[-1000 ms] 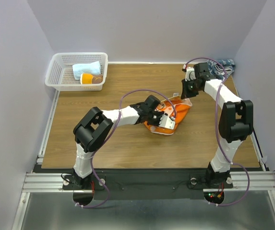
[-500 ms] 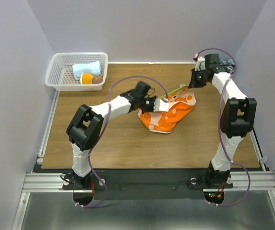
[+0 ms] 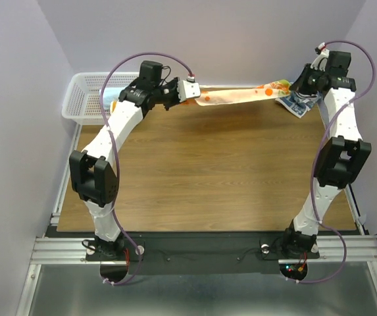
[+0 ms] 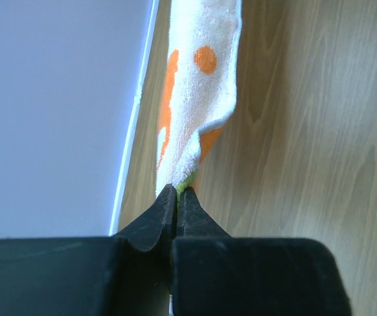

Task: Roll the towels
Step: Flatten the towel

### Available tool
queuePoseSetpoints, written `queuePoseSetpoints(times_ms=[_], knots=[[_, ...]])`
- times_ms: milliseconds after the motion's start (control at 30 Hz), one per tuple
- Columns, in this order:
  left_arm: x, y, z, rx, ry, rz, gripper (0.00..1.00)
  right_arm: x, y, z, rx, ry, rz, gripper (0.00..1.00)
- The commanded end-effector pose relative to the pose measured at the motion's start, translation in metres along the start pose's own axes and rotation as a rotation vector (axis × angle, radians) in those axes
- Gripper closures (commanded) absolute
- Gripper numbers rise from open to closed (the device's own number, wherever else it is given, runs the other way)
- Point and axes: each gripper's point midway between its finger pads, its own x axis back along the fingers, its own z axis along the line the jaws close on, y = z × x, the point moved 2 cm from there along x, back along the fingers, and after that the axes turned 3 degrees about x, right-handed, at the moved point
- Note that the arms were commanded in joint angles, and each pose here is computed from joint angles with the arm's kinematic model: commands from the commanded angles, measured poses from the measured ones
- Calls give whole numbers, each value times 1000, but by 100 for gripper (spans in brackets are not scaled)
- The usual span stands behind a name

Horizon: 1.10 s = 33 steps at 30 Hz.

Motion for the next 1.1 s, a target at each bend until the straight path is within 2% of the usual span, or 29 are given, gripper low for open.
queuePoseSetpoints(times_ms=[0,67,100,133,167,233,267,300,333,367,400,467,500,533,567,600,633,667,767,833,900,933,967,1000,1033,1067], knots=[[41,32,-28,-38,-71,-58,100,41,29,19,-4,41,-89,99],[57,33,-49,-92,-104,-53,100,43,9,15,-4,30,-46,99],[53,9,-82,-59,-189,-2,100,52,1,18,0,26,-30,99],[61,8,-100,-81,-220,5,100,47,-28,13,-14,27,39,99],[59,-23,-138,-69,-315,74,100,48,-46,14,-23,38,83,99],[63,-49,-177,-74,-398,129,100,53,-84,11,6,37,180,99],[68,-52,-195,-95,-426,136,98,58,-119,10,-2,40,259,99],[71,-80,-229,-85,-498,190,98,65,-143,9,41,55,341,99],[76,-84,-244,-107,-523,199,96,72,-175,7,38,59,422,100],[77,-96,-258,-113,-558,223,96,78,-180,8,77,69,447,100],[82,-113,-275,-118,-581,264,96,91,-215,8,71,89,567,99],[86,-122,-285,-136,-600,283,93,105,-241,4,160,117,657,99],[89,-127,-292,-143,-613,298,89,122,-262,4,203,150,745,99],[90,-127,-292,-142,-613,301,84,129,-269,5,225,165,780,90],[92,-125,-293,-137,-615,300,70,137,-275,5,244,177,816,71],[96,-121,-292,-127,-618,297,51,145,-277,5,265,177,838,30],[97,-117,-291,-120,-615,295,4,150,-277,4,291,181,848,17],[101,-113,-290,-97,-605,296,1,151,-271,4,313,170,828,8],[105,-103,-279,-70,-564,297,1,143,-235,5,343,123,705,8],[105,-97,-264,-31,-497,283,1,127,-219,6,328,146,650,16],[99,-97,-235,76,-379,279,7,111,-197,7,308,147,585,28],[94,-99,-224,127,-340,290,13,100,-187,8,285,153,543,33],[93,-106,-210,186,-299,310,30,85,-187,5,268,162,548,38],[83,-109,-202,262,-320,328,39,74,-171,8,278,171,500,47],[74,-126,-202,373,-344,374,55,59,-174,12,254,186,513,51],[69,-129,-203,424,-360,391,59,51,-171,17,254,196,508,53]])
